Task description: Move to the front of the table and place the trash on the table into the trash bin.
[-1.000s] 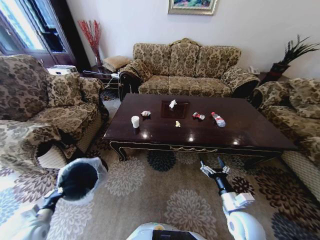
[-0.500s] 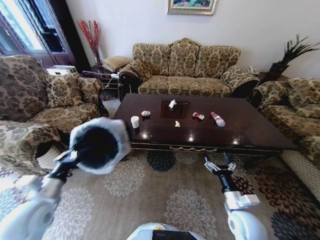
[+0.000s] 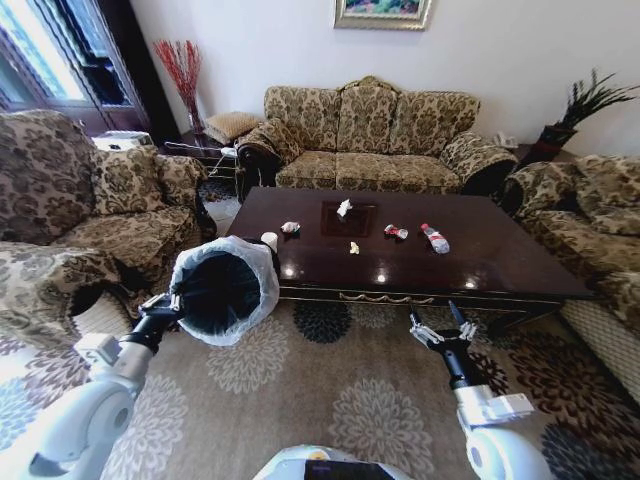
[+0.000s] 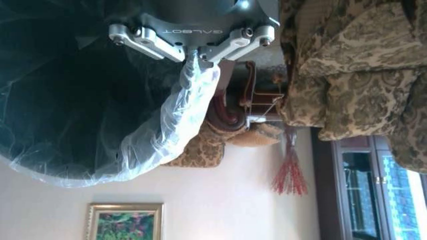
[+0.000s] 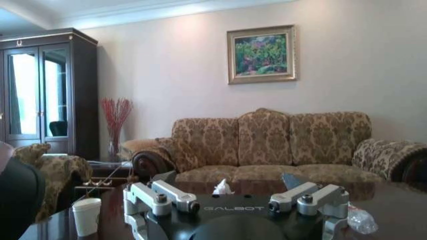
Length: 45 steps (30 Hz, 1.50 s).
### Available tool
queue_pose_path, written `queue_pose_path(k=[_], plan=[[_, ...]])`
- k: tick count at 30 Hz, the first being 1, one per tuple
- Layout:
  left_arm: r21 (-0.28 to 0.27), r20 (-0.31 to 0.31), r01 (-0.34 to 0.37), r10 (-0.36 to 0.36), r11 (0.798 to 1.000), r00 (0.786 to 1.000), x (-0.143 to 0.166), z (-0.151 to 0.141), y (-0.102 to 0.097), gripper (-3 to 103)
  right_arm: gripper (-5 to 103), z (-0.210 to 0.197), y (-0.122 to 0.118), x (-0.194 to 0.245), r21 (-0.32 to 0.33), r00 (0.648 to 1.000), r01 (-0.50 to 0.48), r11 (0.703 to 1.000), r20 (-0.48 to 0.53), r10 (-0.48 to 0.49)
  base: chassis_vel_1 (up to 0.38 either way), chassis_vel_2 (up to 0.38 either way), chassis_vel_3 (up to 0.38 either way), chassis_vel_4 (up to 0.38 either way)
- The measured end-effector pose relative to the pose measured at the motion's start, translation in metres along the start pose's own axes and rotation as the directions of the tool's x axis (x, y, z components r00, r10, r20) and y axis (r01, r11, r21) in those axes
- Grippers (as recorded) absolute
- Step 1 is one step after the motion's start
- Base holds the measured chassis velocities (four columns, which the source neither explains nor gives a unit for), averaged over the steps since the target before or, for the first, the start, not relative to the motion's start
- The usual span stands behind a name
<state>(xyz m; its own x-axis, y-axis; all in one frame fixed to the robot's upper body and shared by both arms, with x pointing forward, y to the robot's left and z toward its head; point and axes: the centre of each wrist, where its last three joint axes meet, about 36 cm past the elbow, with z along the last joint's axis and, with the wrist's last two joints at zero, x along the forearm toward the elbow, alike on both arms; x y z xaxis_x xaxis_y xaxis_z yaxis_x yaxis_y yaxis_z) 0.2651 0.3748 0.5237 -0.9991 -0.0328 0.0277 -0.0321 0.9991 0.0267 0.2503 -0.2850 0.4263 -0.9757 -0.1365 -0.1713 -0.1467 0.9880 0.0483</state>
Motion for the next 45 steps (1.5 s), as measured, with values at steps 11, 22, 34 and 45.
queue_pose_path(k=[11,22,34,45], plan=[[0.011,0.017,0.023,-0.023,1.000,1.000,0.001,-0.001,0.009,0,100,0.003,0.004,0.005,-0.007,1.000,-0.015,1.000,-0.001,0.015,-0.157,0.158,0.144,-0.160],[0.016,0.042,0.024,-0.025,1.000,0.999,0.002,-0.009,0.012,0,100,0.003,0.003,0.002,0.002,1.000,-0.026,1.000,0.009,0.026,-0.126,0.119,0.120,-0.120],[0.003,0.060,0.017,-0.017,1.000,0.998,0.001,-0.018,0.013,0,100,0.006,0.002,0.002,-0.006,1.000,-0.020,1.000,0.005,0.020,0.066,0.035,-0.071,-0.036],[0.006,0.053,0.010,-0.010,1.000,0.999,0.001,-0.016,0.012,0,100,0.007,0.003,0.003,-0.013,1.000,-0.026,1.000,0.004,0.026,0.216,0.215,-0.207,-0.215]])
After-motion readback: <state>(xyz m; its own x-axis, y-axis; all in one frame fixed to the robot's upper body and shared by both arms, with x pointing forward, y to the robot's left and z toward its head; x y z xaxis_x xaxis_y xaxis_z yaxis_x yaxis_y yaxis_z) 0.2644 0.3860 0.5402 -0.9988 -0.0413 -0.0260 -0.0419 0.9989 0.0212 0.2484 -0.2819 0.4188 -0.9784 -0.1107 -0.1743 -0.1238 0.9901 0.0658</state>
